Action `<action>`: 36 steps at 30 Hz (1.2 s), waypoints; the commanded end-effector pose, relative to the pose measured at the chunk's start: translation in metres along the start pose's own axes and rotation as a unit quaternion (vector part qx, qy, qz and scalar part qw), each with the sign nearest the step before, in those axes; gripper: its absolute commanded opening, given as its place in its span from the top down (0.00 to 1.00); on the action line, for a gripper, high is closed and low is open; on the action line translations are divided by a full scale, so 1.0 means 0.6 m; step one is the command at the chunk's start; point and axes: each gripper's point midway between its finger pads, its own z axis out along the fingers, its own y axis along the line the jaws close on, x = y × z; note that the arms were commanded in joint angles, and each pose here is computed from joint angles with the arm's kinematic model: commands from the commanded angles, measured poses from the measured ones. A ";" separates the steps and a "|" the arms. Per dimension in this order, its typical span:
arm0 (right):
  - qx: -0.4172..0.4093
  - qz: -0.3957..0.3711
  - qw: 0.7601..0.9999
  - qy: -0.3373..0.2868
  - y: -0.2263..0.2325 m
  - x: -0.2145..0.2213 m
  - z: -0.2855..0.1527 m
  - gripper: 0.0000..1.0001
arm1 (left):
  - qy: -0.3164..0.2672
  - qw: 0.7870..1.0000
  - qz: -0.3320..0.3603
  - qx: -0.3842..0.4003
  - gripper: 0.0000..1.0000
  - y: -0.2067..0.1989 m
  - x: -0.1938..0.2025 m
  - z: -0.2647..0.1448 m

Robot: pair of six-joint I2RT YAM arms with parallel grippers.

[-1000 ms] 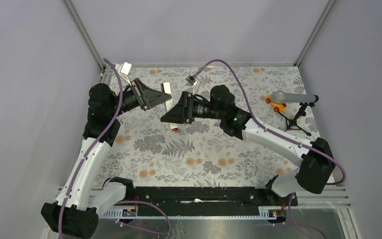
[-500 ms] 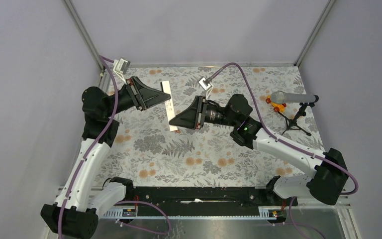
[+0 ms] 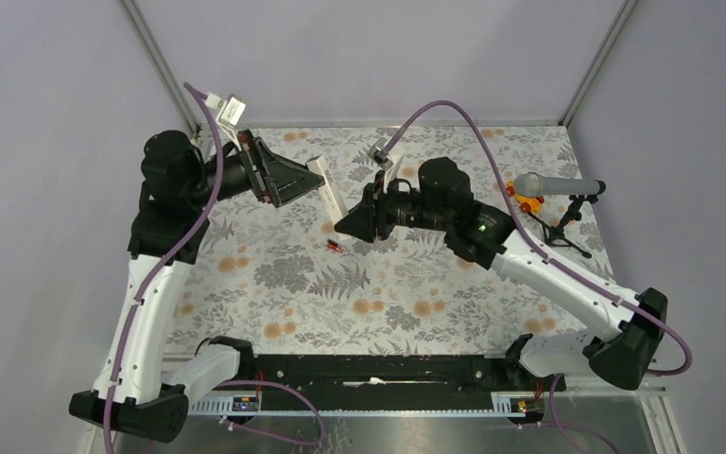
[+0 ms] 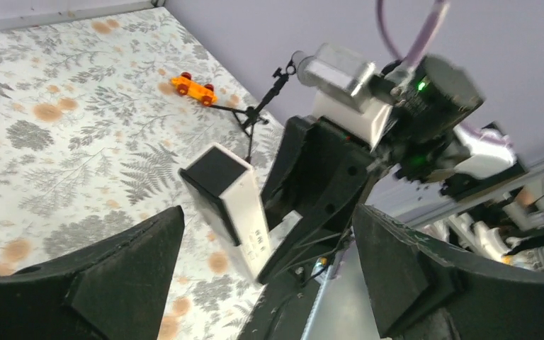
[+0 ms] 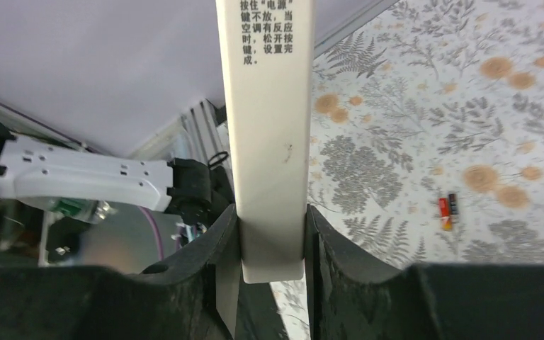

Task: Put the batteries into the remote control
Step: Pick up the remote control from the center of the board.

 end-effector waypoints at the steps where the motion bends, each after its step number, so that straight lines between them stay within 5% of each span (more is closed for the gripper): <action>1: -0.015 -0.132 0.991 0.025 0.038 -0.043 -0.052 0.90 | 0.076 0.990 0.117 0.002 0.05 0.005 0.026 -0.016; 5: -0.022 -0.133 0.986 0.099 0.045 -0.024 -0.065 0.98 | 0.106 0.976 0.189 0.026 0.05 0.006 0.046 -0.027; 10: -0.054 -0.136 0.983 0.115 0.066 -0.018 -0.077 1.00 | 0.115 0.958 0.262 0.036 0.03 0.012 0.052 -0.034; 16: -0.076 -0.142 0.976 0.147 0.072 -0.004 -0.079 1.00 | 0.129 0.945 0.234 0.190 0.05 -0.071 0.064 -0.042; 24: -0.104 -0.151 0.971 0.151 0.083 -0.009 -0.069 1.00 | 0.144 0.946 0.199 0.213 0.09 -0.073 0.089 -0.048; 32: -0.142 -0.164 0.966 0.141 0.100 -0.012 -0.065 1.00 | 0.165 0.947 0.144 0.237 0.40 -0.084 0.098 -0.048; 36: -0.154 -0.168 0.963 0.141 0.103 -0.009 -0.063 1.00 | 0.167 0.945 0.139 0.242 0.45 -0.093 0.102 -0.052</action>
